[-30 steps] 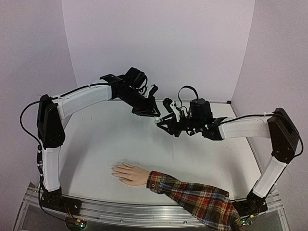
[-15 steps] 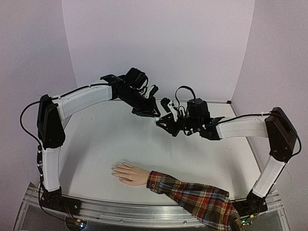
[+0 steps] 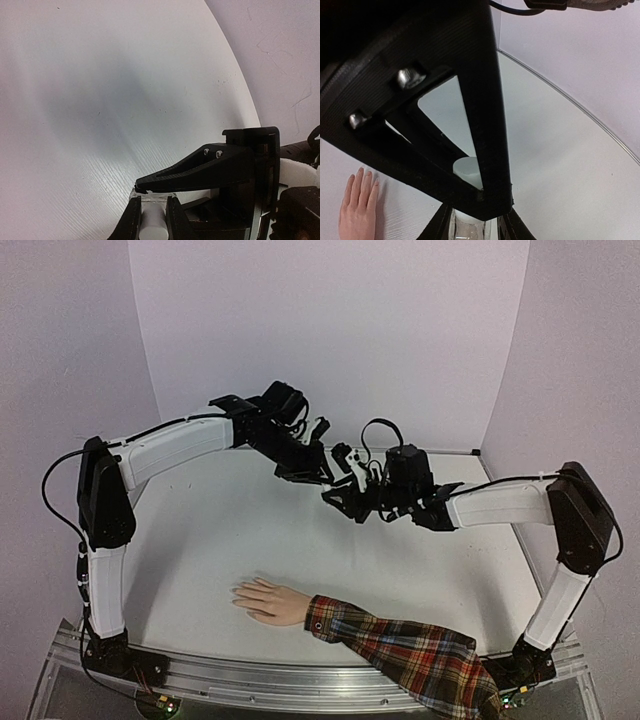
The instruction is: Paint the nails
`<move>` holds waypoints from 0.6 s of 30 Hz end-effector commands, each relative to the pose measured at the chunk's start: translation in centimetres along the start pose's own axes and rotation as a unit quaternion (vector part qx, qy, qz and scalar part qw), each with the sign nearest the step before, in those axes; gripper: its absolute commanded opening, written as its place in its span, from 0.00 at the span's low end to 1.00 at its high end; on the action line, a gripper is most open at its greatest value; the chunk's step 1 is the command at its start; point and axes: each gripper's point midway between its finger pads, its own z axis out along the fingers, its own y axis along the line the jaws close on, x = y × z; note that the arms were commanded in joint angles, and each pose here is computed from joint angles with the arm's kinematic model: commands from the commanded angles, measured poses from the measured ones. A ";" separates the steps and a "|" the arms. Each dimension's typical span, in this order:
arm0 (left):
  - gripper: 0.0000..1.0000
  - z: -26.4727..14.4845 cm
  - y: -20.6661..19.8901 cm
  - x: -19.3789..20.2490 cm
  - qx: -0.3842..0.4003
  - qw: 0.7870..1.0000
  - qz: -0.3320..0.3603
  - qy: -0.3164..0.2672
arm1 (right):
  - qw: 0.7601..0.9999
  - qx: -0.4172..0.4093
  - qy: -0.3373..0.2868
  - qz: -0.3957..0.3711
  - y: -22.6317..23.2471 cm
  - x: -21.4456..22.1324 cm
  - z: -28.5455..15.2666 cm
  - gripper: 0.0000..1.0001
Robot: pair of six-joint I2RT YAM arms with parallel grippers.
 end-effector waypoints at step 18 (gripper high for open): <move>0.08 -2.7 -1.4 -1.4 -0.006 0.999 0.022 -0.036 | 1.000 0.005 -0.020 -0.005 0.2 -1.3 -0.1 0.00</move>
